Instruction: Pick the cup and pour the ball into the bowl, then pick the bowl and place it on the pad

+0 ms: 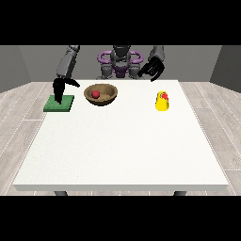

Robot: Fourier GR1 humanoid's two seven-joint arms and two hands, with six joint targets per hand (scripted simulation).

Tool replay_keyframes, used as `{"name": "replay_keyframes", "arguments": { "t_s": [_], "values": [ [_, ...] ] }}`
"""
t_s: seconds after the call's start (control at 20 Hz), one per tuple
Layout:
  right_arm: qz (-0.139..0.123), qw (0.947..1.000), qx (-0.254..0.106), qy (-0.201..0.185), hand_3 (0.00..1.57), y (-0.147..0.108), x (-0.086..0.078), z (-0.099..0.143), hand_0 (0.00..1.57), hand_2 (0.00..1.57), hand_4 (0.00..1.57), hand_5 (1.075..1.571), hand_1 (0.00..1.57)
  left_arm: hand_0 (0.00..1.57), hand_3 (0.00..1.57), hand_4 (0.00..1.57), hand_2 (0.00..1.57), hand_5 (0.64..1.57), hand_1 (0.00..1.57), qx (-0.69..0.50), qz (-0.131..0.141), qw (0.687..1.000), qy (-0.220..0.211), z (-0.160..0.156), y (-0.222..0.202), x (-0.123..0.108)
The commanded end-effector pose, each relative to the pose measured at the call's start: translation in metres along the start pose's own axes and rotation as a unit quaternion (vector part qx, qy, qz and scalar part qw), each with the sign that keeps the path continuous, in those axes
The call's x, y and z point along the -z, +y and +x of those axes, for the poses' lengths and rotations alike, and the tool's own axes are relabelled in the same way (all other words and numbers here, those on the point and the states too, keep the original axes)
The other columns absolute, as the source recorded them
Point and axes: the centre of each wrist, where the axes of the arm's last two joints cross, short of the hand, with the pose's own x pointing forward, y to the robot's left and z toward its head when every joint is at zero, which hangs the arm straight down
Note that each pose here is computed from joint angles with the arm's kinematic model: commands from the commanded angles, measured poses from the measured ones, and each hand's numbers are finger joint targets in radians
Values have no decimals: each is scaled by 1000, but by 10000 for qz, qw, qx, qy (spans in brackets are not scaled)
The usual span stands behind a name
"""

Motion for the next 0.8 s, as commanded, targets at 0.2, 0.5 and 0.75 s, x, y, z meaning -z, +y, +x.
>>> {"name": "replay_keyframes", "arguments": {
  "t_s": [0.2,0.5,0.75],
  "values": [
    [590,9982,128,-25,0,64,18,-3,0,0,373,1564,0,0,0,0,0,1545,0,-2150,402,9747,452,-45,-8,-24],
    [768,9958,-14,506,0,99,13,-16,0,0,20,1540,0,0,0,0,0,1523,0,-2259,203,9701,863,-78,-28,-51],
    [721,9960,-35,535,0,93,-7,-37,0,0,82,1543,0,0,0,0,0,1533,0,-2344,377,9681,796,-94,-4,-41]
  ]
}}
